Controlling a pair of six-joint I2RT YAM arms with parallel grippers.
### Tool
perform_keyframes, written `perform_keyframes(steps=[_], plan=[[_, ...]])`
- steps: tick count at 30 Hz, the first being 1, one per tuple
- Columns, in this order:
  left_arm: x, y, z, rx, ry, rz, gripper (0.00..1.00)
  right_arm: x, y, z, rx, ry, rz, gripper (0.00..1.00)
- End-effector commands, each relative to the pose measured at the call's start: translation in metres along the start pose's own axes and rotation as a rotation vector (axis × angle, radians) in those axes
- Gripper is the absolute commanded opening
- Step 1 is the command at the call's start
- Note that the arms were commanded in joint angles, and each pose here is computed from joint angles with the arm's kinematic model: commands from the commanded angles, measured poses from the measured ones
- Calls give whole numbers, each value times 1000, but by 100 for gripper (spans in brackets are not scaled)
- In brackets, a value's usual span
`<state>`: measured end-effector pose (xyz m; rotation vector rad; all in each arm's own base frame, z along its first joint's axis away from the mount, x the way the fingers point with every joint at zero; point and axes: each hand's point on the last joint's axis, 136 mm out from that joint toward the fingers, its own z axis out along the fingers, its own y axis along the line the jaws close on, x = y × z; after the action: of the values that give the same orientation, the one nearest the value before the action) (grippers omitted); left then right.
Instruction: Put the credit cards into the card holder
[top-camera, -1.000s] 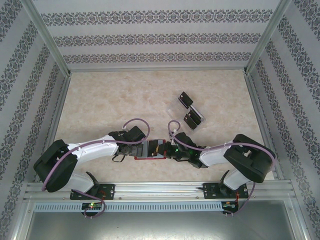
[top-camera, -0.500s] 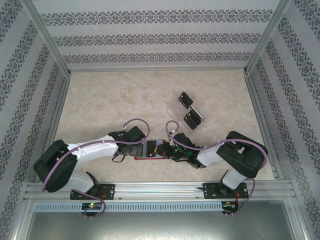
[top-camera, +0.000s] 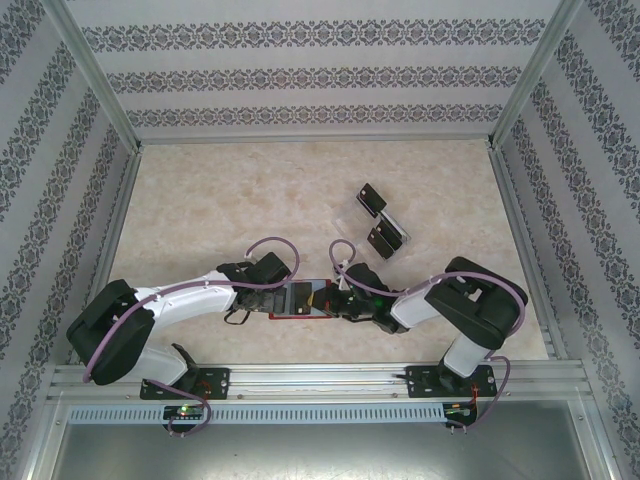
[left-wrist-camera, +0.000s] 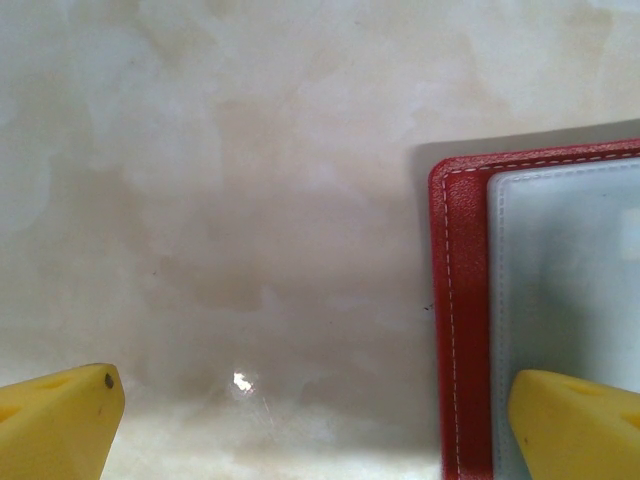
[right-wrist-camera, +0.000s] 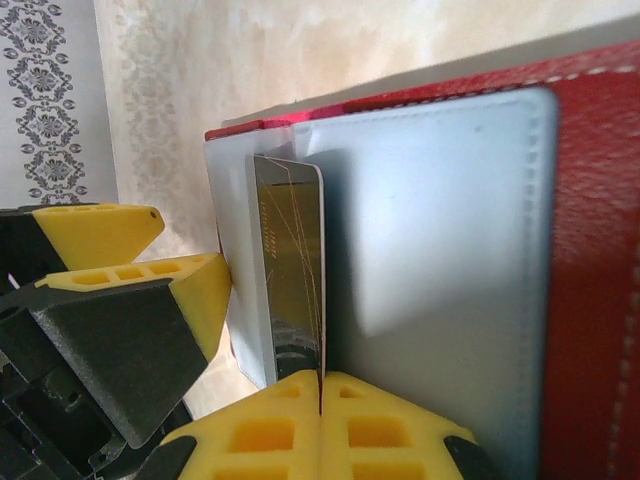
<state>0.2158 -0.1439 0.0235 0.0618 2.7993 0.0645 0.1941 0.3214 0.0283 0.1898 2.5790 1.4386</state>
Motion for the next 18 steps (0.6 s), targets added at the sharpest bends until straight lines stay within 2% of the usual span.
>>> perform_keyframes(steps=[1,18], plan=[[21,12,6,-50,56,30,100,5,-3,6,12,46,11,0],[24,12,7,-36,55,27,100,8,6,22,15,88,8,0]])
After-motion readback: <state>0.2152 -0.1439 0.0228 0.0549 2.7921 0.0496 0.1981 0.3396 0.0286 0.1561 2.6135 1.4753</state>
